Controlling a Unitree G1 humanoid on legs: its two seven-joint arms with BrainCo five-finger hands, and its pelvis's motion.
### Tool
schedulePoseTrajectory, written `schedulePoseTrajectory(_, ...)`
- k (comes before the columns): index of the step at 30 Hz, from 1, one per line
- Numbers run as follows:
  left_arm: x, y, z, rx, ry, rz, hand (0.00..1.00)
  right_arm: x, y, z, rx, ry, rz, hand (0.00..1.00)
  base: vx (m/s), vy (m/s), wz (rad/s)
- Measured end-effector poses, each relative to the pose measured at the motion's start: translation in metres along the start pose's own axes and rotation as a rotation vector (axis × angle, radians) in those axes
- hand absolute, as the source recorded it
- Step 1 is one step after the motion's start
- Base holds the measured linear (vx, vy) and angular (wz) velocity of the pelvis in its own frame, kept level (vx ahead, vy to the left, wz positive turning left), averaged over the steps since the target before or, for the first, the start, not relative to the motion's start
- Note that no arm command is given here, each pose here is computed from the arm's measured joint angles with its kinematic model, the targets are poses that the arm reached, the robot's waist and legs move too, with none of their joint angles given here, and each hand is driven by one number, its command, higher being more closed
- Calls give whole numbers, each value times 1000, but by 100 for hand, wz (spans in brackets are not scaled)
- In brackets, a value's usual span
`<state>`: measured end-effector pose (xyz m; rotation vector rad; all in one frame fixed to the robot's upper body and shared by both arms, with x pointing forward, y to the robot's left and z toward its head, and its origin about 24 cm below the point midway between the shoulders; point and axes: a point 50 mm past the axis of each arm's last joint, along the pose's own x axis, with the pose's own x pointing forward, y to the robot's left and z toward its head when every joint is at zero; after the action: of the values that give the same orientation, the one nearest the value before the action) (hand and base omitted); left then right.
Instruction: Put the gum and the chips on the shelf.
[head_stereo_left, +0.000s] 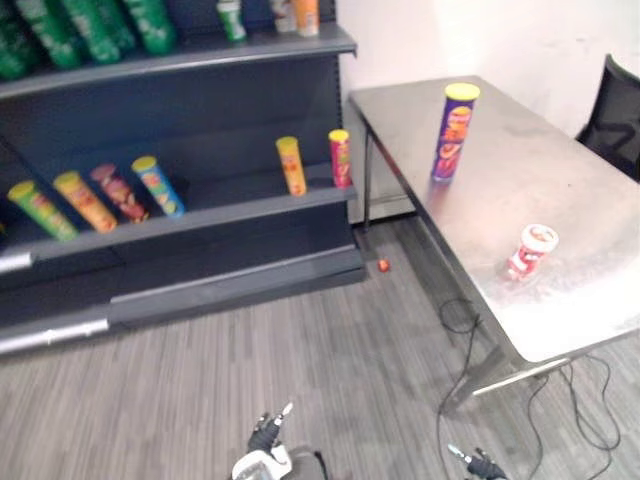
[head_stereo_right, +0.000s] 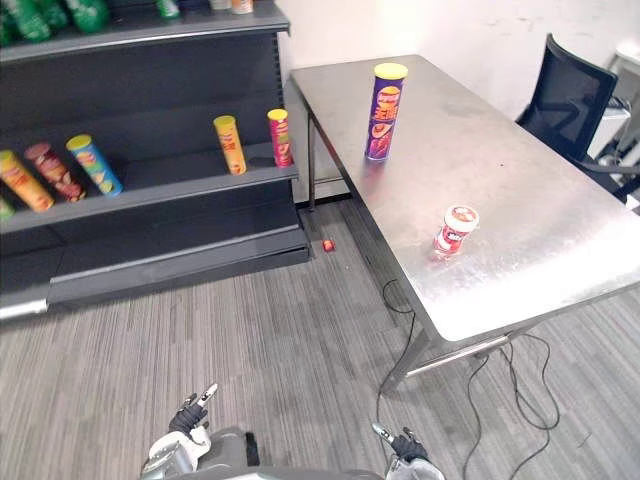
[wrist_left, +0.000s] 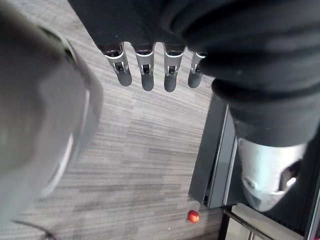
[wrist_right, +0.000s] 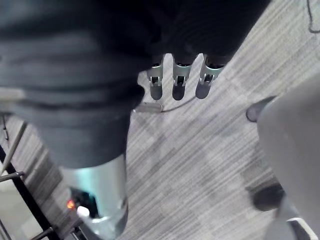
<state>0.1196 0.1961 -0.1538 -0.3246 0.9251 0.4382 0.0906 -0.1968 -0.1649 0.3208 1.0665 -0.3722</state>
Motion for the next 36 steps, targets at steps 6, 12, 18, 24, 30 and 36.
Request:
schedulePoseTrajectory(6,-7,29,-16,0,52,78,0,-1,1,-9,-78,37,9,0,505,334,-24)
schedulePoseTrajectory(12,-22,60,-46,-52,143,183,0,-6,-20,-23,-33,89,-58,0,394,243,-66)
schedulePoseTrajectory(18,-14,50,-32,65,133,117,0,-14,-36,-39,14,120,-92,0,308,150,-27)
schedulePoseTrajectory(24,-2,21,-10,62,68,49,0,-23,-46,-58,52,161,-126,0,326,-62,-6)
schedulePoseTrajectory(30,-3,-4,-20,32,90,-10,0,-25,-52,-59,41,165,-144,0,448,-113,-47)
schedulePoseTrajectory(36,-6,-5,-24,-79,72,14,0,-13,-40,-24,47,40,-102,0,348,-3,-122)
